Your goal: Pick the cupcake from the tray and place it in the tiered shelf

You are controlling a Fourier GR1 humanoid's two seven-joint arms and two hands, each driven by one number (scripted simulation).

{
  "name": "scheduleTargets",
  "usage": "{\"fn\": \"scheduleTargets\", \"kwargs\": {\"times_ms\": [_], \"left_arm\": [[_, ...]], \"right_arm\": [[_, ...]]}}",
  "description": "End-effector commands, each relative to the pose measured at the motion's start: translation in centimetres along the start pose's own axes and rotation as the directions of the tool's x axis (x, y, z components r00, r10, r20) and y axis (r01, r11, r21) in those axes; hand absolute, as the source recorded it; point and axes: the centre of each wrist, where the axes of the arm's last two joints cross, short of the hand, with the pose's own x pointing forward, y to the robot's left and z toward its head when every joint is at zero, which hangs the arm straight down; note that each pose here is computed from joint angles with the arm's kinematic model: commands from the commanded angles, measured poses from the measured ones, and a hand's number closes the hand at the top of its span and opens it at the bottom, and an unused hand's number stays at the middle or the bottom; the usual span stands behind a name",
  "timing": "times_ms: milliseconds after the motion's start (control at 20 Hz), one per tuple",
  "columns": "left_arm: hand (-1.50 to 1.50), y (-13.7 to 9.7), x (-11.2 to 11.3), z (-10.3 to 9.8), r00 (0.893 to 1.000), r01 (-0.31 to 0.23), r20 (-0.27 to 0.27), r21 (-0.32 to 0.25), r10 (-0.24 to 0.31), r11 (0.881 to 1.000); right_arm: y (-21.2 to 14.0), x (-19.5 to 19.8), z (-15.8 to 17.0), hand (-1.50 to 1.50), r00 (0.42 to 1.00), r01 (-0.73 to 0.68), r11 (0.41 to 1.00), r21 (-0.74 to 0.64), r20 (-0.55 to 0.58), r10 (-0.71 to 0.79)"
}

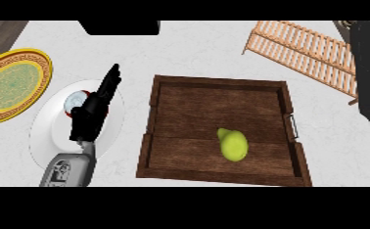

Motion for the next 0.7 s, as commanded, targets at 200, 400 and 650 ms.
{"fn": "scheduleTargets", "kwargs": {"times_ms": [200,400,650], "left_arm": [[0.0,0.1,0.3,0.3,1.0,0.008,-0.004,0.002,-0.008,1.0],[0.0,-0.1,-0.8,0.8,1.0,0.004,-0.004,0.004,-0.004,1.0],[0.0,1.3,-1.1,0.3,1.0,0.009,-0.002,-0.024,-0.009,1.0]], "right_arm": [[-2.4,0.3,-0.8,-1.5,0.972,0.209,0.978,-0.019,-0.109,-0.21],[-4.2,2.2,0.7,-1.5,0.961,0.262,0.964,0.042,-0.104,-0.257],[-5.5,1.6,-1.4,-1.5,0.943,0.321,0.947,0.019,-0.094,-0.318]]}}
